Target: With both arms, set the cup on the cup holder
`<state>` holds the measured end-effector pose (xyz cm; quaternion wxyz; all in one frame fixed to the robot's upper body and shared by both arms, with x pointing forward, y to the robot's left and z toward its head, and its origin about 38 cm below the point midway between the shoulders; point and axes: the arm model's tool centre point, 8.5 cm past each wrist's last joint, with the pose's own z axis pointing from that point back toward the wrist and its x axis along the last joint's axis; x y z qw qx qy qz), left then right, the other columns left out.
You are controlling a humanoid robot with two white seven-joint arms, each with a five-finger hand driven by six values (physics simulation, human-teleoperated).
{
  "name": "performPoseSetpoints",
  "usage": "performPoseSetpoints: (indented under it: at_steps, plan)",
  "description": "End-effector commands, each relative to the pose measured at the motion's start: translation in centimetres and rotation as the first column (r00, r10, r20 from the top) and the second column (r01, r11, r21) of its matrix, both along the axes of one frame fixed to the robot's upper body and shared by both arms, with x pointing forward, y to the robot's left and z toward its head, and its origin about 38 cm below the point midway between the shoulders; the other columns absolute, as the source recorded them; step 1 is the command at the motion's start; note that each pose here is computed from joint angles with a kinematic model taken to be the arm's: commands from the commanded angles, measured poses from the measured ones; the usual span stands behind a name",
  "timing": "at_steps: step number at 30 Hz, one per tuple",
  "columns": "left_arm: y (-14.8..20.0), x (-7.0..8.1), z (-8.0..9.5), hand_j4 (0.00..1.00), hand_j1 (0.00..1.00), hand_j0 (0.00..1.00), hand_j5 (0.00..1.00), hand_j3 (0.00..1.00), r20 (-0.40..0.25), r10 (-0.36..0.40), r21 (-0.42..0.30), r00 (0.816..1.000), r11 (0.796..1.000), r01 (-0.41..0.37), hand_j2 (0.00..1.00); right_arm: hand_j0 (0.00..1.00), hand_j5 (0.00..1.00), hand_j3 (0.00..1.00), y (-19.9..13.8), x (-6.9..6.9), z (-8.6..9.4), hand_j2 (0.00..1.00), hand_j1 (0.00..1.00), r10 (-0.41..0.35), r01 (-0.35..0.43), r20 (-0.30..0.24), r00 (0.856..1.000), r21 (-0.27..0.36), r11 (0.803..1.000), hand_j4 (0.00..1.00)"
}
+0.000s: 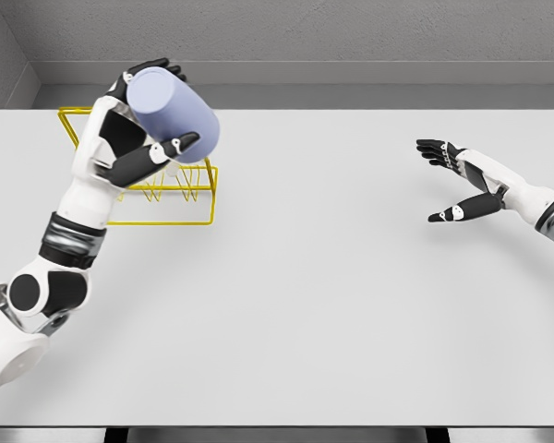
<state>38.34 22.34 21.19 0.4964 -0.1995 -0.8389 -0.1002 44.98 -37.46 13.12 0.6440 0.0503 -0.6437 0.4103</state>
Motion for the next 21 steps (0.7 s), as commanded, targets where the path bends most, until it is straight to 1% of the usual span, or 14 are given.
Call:
performPoseSetpoints:
  at_steps: [1, 9, 16, 21]
  plan:
    - [0.6, 0.0, 0.0, 0.73, 0.73, 0.73, 0.73, 0.73, -0.009, 0.007, 0.004, 1.0, 1.0, -0.007, 0.73, 1.0, 1.0, 1.0, 0.0, 0.0, 0.1, 1.0, 1.0, -0.002, 0.002, 0.0, 1.0, 0.006, 1.0, 1.0]
    - [1.2, 0.1, 0.0, 0.73, 0.73, 0.73, 0.73, 0.73, -0.026, 0.013, 0.004, 1.0, 1.0, -0.013, 0.73, 1.0, 1.0, 1.0, -0.1, 0.0, 0.1, 1.0, 1.0, -0.003, 0.003, 0.0, 1.0, 0.006, 1.0, 1.0]
    - [1.3, 0.2, -0.2, 0.73, 0.73, 0.73, 0.73, 0.73, -0.053, 0.013, -0.018, 0.999, 1.0, -0.014, 0.73, 1.0, 1.0, 1.0, -0.2, 0.0, 0.2, 1.0, 1.0, -0.005, 0.005, 0.003, 1.0, 0.006, 1.0, 1.0]
    - [1.8, 0.2, -0.3, 0.73, 0.73, 0.73, 0.73, 0.73, -0.065, 0.02, -0.008, 0.998, 1.0, -0.021, 0.73, 1.0, 1.0, 1.0, -0.1, 0.0, 0.1, 1.0, 1.0, -0.005, 0.005, 0.001, 1.0, 0.007, 1.0, 1.0]
